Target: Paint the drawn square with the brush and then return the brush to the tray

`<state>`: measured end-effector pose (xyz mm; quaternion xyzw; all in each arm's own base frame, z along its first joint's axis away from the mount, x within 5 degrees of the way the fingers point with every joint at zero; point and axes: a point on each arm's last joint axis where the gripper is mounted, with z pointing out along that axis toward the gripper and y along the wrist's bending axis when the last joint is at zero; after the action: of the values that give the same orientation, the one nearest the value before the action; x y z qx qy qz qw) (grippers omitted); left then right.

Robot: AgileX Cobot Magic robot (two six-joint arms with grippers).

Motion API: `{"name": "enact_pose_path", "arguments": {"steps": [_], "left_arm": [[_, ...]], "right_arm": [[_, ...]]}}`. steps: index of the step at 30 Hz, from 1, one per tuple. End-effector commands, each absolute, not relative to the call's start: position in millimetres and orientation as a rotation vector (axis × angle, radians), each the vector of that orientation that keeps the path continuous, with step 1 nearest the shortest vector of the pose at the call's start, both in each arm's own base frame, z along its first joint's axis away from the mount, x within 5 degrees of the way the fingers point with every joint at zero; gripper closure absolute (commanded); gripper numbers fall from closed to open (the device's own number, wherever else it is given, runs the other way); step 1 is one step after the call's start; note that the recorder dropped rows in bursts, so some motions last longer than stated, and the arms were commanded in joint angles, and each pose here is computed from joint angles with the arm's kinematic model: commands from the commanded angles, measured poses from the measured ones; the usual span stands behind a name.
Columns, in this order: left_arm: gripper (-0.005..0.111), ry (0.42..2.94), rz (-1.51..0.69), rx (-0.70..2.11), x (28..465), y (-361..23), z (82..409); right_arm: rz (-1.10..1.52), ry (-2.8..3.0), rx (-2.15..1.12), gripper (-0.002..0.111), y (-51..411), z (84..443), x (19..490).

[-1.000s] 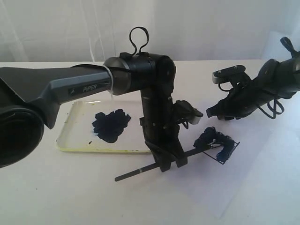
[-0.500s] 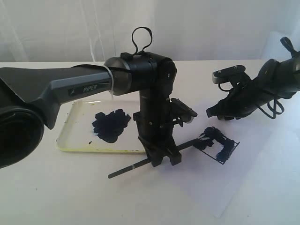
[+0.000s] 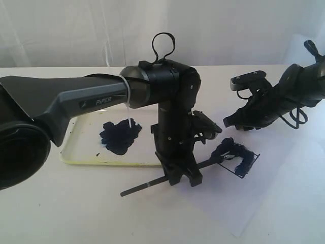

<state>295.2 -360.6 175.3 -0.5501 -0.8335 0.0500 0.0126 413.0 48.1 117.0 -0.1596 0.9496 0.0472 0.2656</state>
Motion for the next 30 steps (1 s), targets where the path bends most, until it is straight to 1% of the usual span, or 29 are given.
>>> {"name": "enact_pose_path", "arguments": {"steps": [1,4,10,14,17,23,26,30], "left_arm": [[0.107,-2.541,0.145,-1.705,285,-354,196],[0.107,-2.538,0.149,-1.723,283,-351,202],[0.107,-2.486,0.126,-1.709,272,-339,198],[0.107,-2.497,0.130,-1.698,269,-335,204],[0.107,-2.501,0.093,-1.696,273,-332,201],[0.107,-2.526,0.092,-1.618,280,-324,195],[0.107,-2.491,0.092,-1.676,280,-324,195],[0.107,-2.507,0.050,-1.711,285,-324,201]], "right_arm": [[0.134,2.602,-0.457,0.075,46,111,409],[0.134,2.602,-0.457,0.075,46,111,409],[0.133,2.600,-0.456,0.075,46,111,410],[0.135,2.604,-0.457,0.075,46,111,409],[0.139,2.608,-0.459,0.075,46,111,409],[0.140,2.610,-0.460,0.075,46,111,409],[0.140,2.610,-0.460,0.075,46,111,409],[0.139,2.608,-0.459,0.075,46,111,409]]}}
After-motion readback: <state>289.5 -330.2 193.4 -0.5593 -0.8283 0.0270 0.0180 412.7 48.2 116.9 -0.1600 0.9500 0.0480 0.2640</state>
